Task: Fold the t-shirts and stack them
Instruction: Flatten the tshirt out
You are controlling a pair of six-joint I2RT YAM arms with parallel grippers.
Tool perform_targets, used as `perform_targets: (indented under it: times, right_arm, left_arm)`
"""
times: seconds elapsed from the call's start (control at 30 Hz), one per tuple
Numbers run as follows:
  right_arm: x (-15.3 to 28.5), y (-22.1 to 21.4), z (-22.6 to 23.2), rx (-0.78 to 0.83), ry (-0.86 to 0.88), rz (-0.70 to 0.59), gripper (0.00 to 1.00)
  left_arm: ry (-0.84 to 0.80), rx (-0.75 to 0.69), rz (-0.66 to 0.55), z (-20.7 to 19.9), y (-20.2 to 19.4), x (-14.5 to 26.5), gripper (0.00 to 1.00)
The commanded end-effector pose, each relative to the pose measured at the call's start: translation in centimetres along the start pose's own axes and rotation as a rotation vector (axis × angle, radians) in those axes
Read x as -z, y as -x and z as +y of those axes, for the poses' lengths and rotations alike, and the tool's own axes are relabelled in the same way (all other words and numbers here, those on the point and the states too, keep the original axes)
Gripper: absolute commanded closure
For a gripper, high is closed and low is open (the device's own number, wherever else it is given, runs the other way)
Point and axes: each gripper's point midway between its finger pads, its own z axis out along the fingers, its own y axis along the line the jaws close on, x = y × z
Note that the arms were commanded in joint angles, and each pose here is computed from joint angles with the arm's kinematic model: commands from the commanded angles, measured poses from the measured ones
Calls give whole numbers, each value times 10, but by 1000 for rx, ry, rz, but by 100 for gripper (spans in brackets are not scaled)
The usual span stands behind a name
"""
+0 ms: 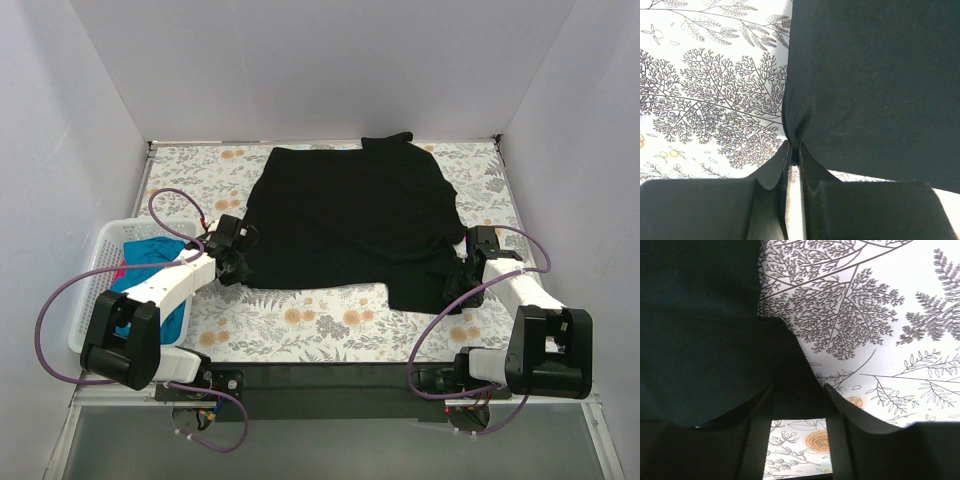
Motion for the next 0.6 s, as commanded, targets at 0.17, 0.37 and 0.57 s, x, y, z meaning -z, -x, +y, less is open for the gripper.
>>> perform_targets:
  times: [0.17,0.37,0.57]
  right_arm:
    - [-12,-29,17,-3,97,115,71]
    - [-11,-27,20,2,117,99,99]
    - [22,32,38,-2,187,-124,99]
  left_arm:
    - [-21,5,-43,-1,7,6,100]
    - [-21,7,-46,-1,7,7,100]
    - [-46,48,-111,-6,24,20,100]
